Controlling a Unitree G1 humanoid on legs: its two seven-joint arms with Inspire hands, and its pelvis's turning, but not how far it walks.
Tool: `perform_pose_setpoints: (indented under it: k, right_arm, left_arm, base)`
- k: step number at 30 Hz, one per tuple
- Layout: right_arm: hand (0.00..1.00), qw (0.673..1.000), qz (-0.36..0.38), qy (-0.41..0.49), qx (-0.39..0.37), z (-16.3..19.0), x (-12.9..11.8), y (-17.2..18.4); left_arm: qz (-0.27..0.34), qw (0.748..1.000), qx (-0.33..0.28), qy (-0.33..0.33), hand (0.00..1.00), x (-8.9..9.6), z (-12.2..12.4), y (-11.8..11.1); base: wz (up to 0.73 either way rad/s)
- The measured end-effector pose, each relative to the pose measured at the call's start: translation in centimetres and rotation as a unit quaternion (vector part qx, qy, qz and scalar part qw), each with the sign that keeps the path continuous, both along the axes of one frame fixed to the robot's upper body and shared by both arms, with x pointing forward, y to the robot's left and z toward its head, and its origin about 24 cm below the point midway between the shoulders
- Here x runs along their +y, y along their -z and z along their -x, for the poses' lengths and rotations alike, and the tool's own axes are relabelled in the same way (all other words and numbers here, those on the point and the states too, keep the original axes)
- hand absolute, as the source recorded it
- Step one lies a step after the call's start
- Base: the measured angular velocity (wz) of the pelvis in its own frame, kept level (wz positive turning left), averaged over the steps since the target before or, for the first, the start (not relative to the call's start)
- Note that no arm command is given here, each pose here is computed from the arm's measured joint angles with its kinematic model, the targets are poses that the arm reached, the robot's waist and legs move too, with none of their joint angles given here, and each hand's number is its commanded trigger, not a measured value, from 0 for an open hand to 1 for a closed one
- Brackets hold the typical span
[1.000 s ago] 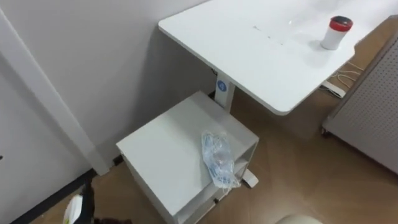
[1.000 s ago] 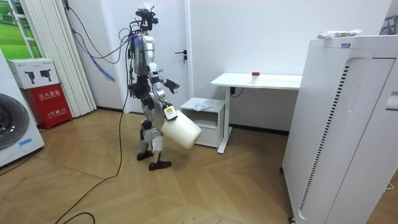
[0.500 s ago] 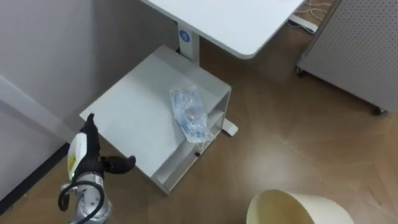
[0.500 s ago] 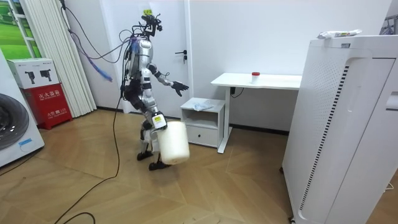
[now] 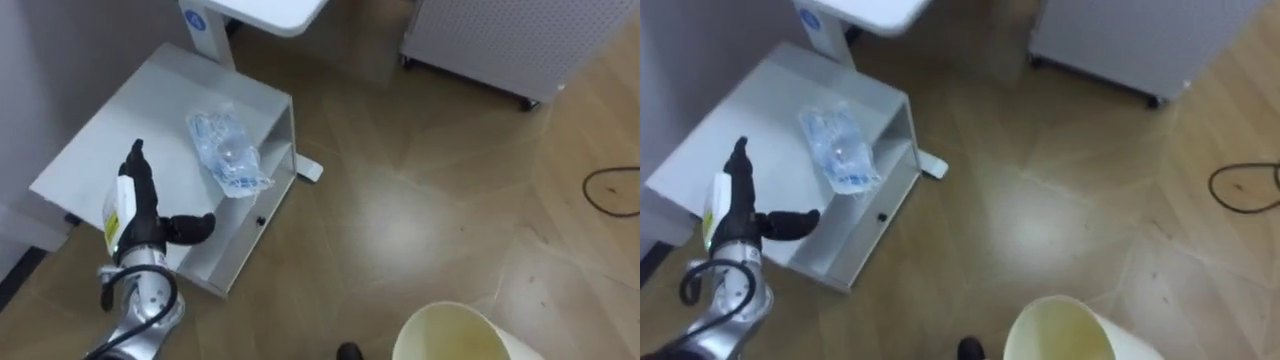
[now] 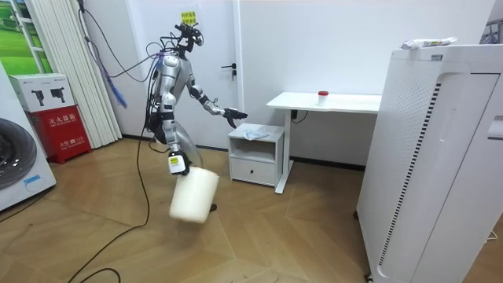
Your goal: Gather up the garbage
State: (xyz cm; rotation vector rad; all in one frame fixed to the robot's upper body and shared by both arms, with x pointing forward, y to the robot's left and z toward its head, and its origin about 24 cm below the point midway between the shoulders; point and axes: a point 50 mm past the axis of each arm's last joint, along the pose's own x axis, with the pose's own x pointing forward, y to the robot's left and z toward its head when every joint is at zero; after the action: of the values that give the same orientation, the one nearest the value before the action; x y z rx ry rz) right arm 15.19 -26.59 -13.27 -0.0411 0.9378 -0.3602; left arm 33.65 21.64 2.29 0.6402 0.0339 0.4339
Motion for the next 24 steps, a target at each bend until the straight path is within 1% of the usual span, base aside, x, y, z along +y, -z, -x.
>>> perform_pose_setpoints:
  k: [4,7,11,17,18,21,23,24]
  right_arm:
    - [1.00,1.000,0.003,-0.017,0.009,0.2,0.2,0.1]
    - [1.00,1.000,0.001,-0.023,0.014,0.4,0.0,0.2]
    - [1.00,0.998,-0.001,-0.048,0.035,0.7,0.2,0.4]
    - [1.00,0.992,-0.012,-0.099,0.075,1.5,0.9,0.9]
    - [1.00,0.991,-0.012,-0.105,0.079,1.5,1.0,1.0]
    - [1.00,0.989,-0.012,-0.127,0.081,1.3,1.2,0.9]
    - [1.00,0.987,-0.021,-0.139,0.073,1.0,1.5,0.8]
    - [1.00,0.987,-0.023,-0.143,0.073,0.9,1.6,0.8]
  left_arm:
    - [-0.004,1.000,-0.005,-0.005,0.00,0.0,0.0,-0.1]
    - [-0.023,1.000,-0.017,-0.001,0.00,-0.2,-0.3,-0.6]
    - [-0.081,0.996,-0.029,0.027,0.00,-0.8,-1.1,-1.7]
    - [-0.131,0.989,-0.053,0.036,0.00,-1.1,-1.7,-2.9]
    - [-0.137,0.988,-0.054,0.035,0.00,-1.0,-1.7,-3.0]
    - [-0.183,0.981,-0.046,0.037,0.00,-0.7,-1.6,-2.8]
    - [-0.229,0.971,-0.036,0.053,0.00,-0.6,-1.5,-2.6]
    - [-0.241,0.968,-0.032,0.057,0.00,-0.5,-1.5,-2.5]
  base:
    - [-0.17]
    - [-0.04]
    - [0.05]
    - [0.07]
    - [0.22]
    - [0.08]
    - [-0.04]
    - [0.00]
